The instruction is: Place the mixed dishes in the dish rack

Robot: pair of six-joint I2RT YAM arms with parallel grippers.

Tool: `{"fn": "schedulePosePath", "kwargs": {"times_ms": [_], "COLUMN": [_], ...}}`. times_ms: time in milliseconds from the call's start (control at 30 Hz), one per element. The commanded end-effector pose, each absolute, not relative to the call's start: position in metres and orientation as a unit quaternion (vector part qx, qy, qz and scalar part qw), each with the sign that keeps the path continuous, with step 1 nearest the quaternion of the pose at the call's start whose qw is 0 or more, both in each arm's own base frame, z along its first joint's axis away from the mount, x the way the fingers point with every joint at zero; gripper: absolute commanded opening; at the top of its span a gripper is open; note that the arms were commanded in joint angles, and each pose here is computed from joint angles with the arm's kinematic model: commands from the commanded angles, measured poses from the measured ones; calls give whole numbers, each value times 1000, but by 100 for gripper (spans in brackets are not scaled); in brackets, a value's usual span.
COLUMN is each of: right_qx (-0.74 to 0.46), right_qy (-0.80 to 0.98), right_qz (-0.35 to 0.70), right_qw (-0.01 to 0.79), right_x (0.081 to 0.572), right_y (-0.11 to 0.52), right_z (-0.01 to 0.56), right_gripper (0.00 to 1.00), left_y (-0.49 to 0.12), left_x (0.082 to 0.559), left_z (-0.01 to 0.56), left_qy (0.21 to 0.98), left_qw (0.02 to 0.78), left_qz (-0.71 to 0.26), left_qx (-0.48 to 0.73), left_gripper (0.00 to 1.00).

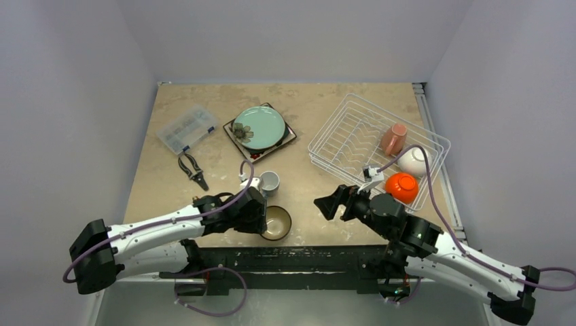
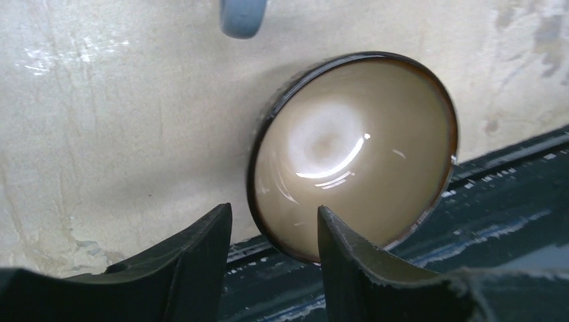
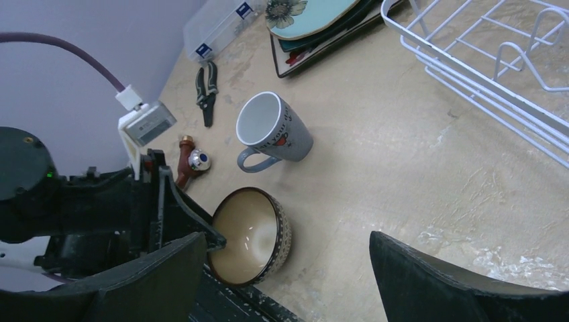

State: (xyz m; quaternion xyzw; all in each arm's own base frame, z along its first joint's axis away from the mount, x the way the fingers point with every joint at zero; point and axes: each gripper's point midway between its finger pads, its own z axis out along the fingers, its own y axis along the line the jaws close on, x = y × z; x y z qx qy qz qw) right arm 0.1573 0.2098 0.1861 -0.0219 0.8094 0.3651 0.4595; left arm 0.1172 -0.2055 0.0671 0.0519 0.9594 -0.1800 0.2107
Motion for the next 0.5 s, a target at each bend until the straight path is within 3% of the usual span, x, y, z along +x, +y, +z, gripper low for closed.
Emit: {"fn": "schedulePosePath", "kwargs": {"times_ms": [0,467], "right_qx": [-1,-5], "right_qy": [807,819], "right_qz": [366,355], "right_qw": [463,451], "right_x": [157,160], "right_y": [202,210], "right_z": [186,176], "right_gripper": [93,93], "left_y": [-203,-216], "left_x": [133,141], "left_z": [65,52], "left_qy": [957,956], "left_qw": [252,258], "left_qz": [-135,-124], "left_qx": [37,63], "left_gripper": [48,26]}}
